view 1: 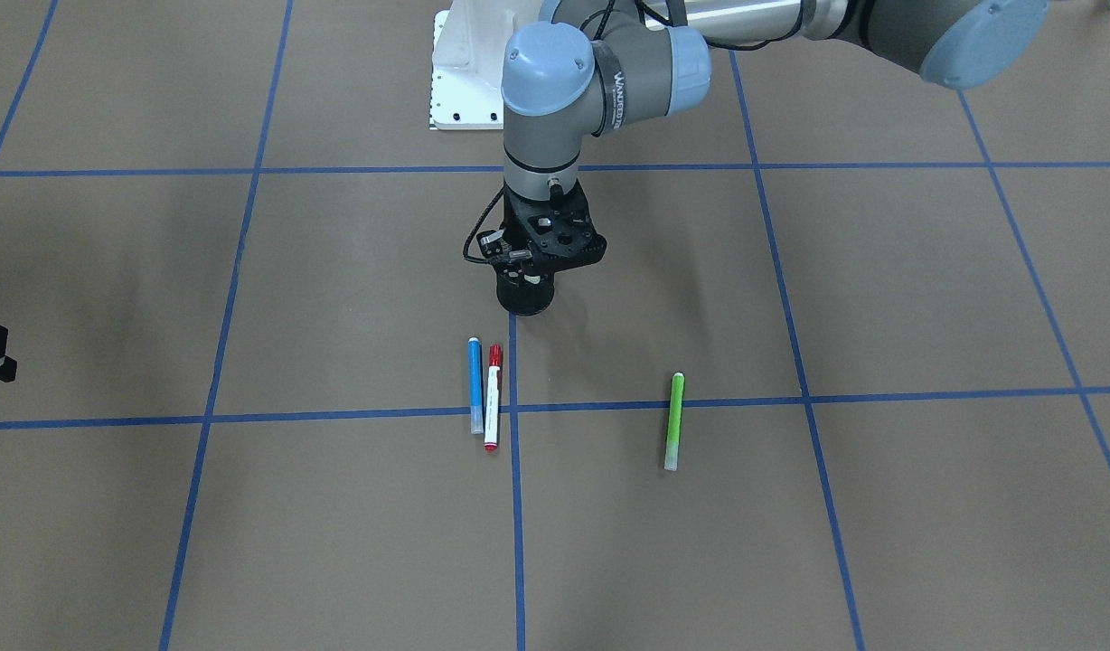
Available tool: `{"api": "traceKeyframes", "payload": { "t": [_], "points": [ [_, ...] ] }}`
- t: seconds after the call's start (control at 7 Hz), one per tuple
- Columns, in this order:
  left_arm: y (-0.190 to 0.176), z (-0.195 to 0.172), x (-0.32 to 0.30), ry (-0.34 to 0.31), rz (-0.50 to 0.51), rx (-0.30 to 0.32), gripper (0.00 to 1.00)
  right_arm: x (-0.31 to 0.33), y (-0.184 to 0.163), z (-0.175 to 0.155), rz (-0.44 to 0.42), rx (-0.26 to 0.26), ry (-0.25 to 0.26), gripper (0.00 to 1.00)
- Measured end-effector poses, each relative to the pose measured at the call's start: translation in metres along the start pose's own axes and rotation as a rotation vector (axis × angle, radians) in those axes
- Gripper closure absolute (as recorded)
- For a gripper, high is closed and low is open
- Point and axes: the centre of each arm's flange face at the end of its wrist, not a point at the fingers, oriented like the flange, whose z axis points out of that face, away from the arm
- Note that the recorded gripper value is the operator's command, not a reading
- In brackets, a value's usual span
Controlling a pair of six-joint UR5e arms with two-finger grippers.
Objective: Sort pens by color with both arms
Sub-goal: 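Close the left gripper on the yellow highlighter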
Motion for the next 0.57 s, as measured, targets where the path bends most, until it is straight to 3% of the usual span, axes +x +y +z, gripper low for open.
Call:
{"api": "traceKeyframes", "payload": {
  "t": [0.43,0.57],
  "points": [
    [-0.0001,-0.0009,0.0003,0.001,-0.001,0.0,0.78,-0.0027,-0.0014,-0.0022,0.0,-0.001,0.0,0.01],
    [-0.0002,-0.0006,0.0,0.0,-0.001,0.0,0.87,-0.0028,-0.0015,-0.0024,0.001,-0.001,0.0,0.01]
  ]
}}
